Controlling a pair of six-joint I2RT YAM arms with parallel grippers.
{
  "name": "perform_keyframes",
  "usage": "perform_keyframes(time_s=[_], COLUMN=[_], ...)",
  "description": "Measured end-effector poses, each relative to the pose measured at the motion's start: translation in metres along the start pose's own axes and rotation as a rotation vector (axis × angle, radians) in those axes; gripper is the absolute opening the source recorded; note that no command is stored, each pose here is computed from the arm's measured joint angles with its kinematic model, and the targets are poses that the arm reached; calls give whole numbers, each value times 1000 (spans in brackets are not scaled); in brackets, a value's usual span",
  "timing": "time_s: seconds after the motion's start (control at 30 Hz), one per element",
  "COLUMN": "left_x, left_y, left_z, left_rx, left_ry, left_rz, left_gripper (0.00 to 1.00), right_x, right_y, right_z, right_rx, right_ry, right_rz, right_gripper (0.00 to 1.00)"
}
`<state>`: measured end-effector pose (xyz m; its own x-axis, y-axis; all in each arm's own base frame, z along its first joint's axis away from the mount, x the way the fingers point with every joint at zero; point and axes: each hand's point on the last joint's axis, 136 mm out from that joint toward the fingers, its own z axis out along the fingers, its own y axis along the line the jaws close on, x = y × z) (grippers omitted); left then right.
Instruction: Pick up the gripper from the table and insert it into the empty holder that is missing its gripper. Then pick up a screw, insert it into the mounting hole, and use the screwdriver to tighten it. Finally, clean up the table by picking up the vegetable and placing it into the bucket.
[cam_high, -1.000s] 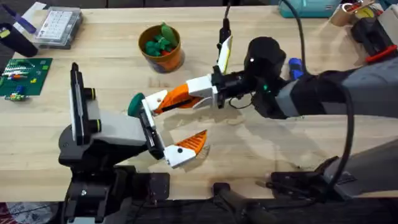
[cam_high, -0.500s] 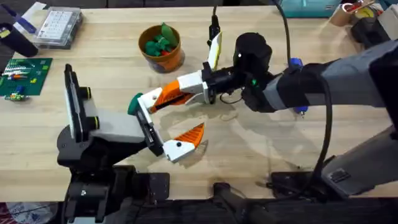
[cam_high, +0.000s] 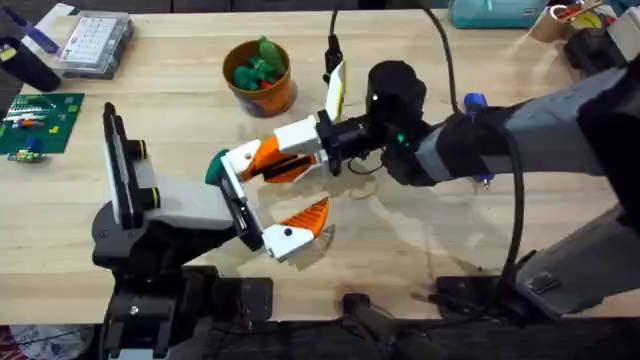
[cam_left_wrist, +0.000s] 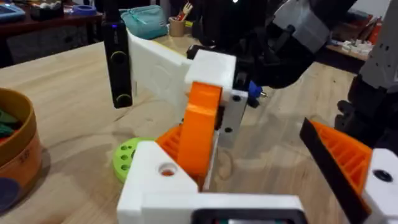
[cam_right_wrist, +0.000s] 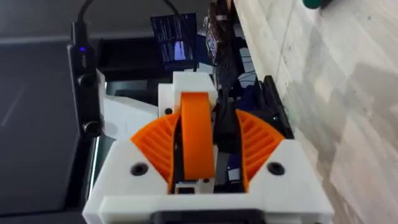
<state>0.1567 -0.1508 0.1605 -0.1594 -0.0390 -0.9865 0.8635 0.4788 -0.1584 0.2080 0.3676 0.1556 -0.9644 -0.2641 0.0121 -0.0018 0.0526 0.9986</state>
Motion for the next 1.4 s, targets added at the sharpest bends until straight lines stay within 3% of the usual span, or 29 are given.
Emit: perform_keyframes(time_s=[0.2,0.47,0.63,0.87,1.07,1.3,1.4], left_x=[-1,1,0,1,2,2,2], left_y=[-1,-15,-17,-20,-20,-20,-20], left_z=[0,0,0,0,0,0,0], left_rx=[6,84,95,113,113,113,113], left_ry=[-2,8,3,9,10,10,10], left_rz=[11,7,25,23,21,21,21], left_gripper=[990,990,990,990,990,990,990], right_x=[3,-4,-3,8,12,12,12], right_y=[5,9,25,20,18,18,17], right_z=[1,-8,-17,-43,-44,-44,-44], right_rx=[-19,-28,-43,-32,-30,-30,-29], right_ry=[17,2,-13,-79,-80,-80,-80], right_rz=[-40,-57,-94,-67,-57,-56,-53], right_gripper=[513,543,551,589,599,546,435])
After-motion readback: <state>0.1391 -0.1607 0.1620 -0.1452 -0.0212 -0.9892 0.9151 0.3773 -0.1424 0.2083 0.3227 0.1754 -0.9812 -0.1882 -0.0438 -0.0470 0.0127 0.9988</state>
